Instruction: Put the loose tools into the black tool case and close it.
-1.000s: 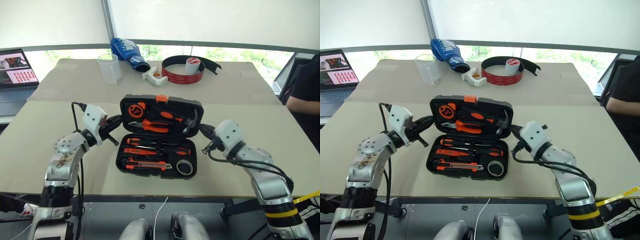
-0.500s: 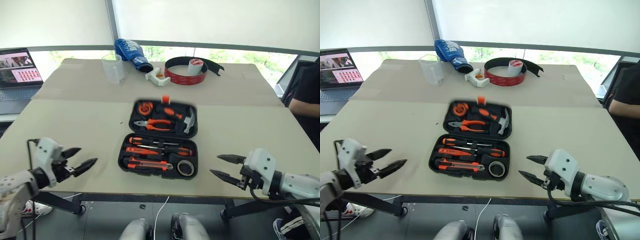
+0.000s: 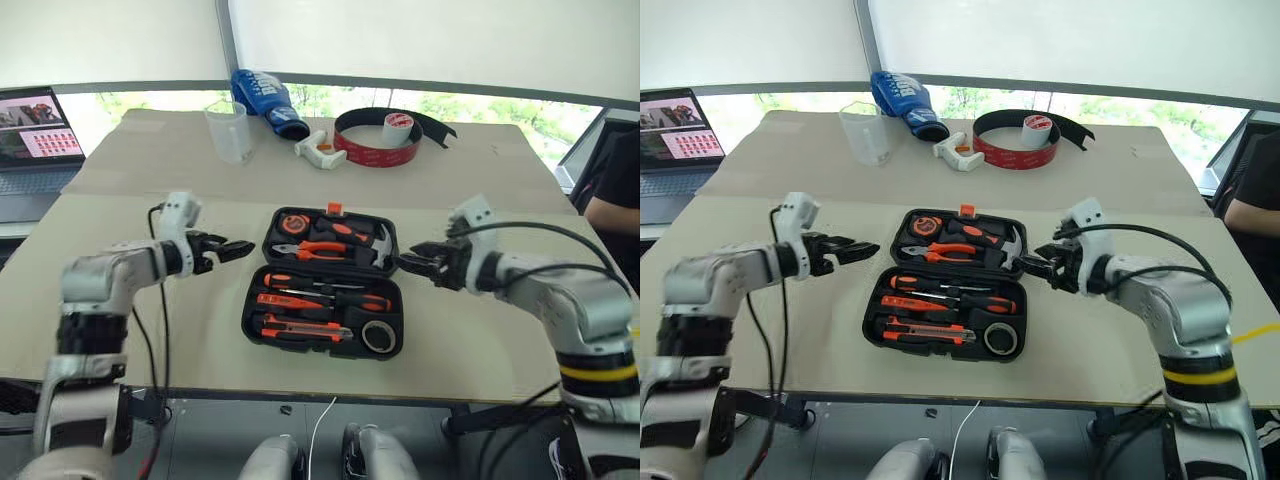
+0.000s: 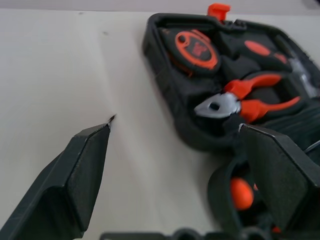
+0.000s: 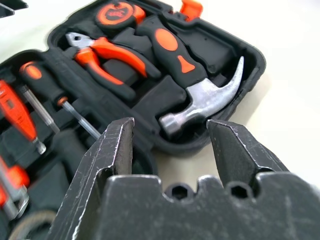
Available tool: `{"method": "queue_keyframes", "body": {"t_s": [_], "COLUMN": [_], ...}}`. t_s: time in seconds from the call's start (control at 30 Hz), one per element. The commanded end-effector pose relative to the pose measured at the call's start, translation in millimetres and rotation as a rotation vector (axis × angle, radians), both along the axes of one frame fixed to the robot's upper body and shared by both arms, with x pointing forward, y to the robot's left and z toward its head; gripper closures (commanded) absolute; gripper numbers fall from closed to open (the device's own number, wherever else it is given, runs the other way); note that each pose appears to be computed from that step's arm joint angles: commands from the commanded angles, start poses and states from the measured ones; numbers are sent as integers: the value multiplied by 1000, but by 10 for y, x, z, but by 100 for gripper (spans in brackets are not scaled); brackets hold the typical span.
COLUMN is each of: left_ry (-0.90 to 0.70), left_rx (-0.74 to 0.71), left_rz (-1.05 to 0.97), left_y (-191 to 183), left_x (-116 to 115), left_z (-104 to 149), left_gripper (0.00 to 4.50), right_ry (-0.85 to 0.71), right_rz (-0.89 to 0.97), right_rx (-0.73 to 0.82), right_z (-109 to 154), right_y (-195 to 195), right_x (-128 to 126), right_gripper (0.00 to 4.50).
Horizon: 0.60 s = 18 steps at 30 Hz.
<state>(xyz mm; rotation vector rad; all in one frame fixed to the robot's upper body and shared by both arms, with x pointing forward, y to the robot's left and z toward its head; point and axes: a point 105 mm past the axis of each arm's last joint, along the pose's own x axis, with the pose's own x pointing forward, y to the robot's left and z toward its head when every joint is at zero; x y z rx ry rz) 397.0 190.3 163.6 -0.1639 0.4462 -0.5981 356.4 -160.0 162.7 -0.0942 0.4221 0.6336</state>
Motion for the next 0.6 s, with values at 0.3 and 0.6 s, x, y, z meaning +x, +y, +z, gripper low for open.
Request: {"method": "queue_keyframes", "body": {"t_s": [0.3, 0.6], "left_ry": [46, 71], "left_rx": [67, 56], "left_rz": [-41, -21], "left_y": [-360, -308], "left_x": [359, 392], "left_z": [-138, -207], "left_gripper": [6, 263], "right_ry": [71, 102], "right_rz": [-223, -177], "right_rx": [23, 32], "right_z": [-117, -179], "right_y": [-154, 28], "right_x": [572, 632], "right_gripper": [121, 121]}}
